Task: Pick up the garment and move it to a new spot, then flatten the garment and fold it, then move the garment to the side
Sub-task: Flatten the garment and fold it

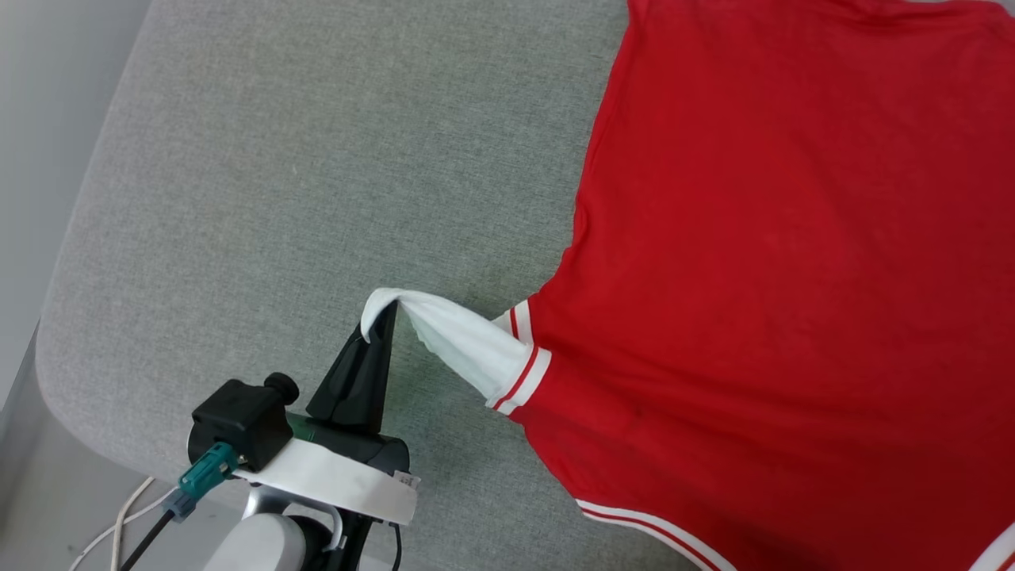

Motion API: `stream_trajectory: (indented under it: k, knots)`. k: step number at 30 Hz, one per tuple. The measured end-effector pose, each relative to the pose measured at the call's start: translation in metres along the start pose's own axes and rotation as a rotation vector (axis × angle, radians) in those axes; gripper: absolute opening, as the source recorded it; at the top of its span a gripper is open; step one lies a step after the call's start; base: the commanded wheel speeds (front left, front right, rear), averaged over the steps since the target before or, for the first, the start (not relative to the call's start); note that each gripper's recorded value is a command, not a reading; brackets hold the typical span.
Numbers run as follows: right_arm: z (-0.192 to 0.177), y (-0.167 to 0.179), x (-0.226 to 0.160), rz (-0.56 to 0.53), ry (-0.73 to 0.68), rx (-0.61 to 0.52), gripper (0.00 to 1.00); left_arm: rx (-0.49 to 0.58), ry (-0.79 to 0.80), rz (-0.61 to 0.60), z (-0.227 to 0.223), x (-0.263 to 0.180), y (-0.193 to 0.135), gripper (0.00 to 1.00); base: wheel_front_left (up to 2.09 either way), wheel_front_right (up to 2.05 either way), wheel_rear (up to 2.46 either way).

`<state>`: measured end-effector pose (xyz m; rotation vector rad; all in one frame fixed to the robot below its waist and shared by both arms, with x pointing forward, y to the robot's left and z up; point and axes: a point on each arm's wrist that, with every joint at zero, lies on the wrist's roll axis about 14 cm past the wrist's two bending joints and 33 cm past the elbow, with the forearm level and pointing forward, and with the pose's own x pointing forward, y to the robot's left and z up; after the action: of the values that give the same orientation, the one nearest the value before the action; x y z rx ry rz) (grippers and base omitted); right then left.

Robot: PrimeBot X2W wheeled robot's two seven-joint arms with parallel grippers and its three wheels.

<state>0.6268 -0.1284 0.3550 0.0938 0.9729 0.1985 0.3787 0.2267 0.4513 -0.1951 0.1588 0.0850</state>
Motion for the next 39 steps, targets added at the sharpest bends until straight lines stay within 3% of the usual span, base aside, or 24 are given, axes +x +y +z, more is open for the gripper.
stream_trajectory:
  k: [3, 5, 7, 16, 21, 26, 32, 39]
  knots:
    - [-0.007, -0.001, 0.006, 0.006, 0.048, 0.041, 1.00, 0.003, 0.012, 0.011, -0.004, -0.001, 0.004, 0.00, 0.00, 0.00, 0.00]
    - [-0.010, -0.002, 0.004, 0.003, 0.071, 0.062, 0.41, 0.002, 0.010, 0.010, -0.004, -0.001, 0.004, 0.00, 0.00, 0.00, 0.00]
    - [-0.013, -0.002, 0.002, 0.002, 0.090, 0.078, 0.00, 0.003, 0.004, 0.010, -0.003, -0.002, 0.005, 0.00, 0.00, 0.00, 0.00]
    - [-0.014, -0.001, -0.038, -0.055, 0.071, -0.002, 0.00, 0.004, -0.028, 0.023, 0.011, -0.020, 0.008, 0.00, 0.00, 0.00, 0.00]
    - [-0.003, -0.003, -0.085, -0.072, -0.016, -0.077, 0.00, -0.010, -0.034, 0.042, 0.017, -0.039, 0.013, 0.00, 0.00, 0.00, 0.00]
    - [-0.017, -0.023, -0.139, -0.104, -0.061, -0.120, 0.00, -0.013, -0.048, 0.065, 0.025, -0.055, 0.020, 0.00, 0.00, 0.00, 0.00]
    - [-0.077, -0.060, -0.193, -0.154, -0.048, -0.106, 0.00, -0.016, -0.045, 0.021, 0.028, -0.059, 0.008, 0.00, 0.00, 0.00, 0.00]
    - [-0.181, -0.096, -0.237, -0.208, 0.002, 0.050, 0.00, -0.007, -0.034, -0.055, 0.030, -0.052, -0.014, 0.00, 0.00, 0.00, 0.00]
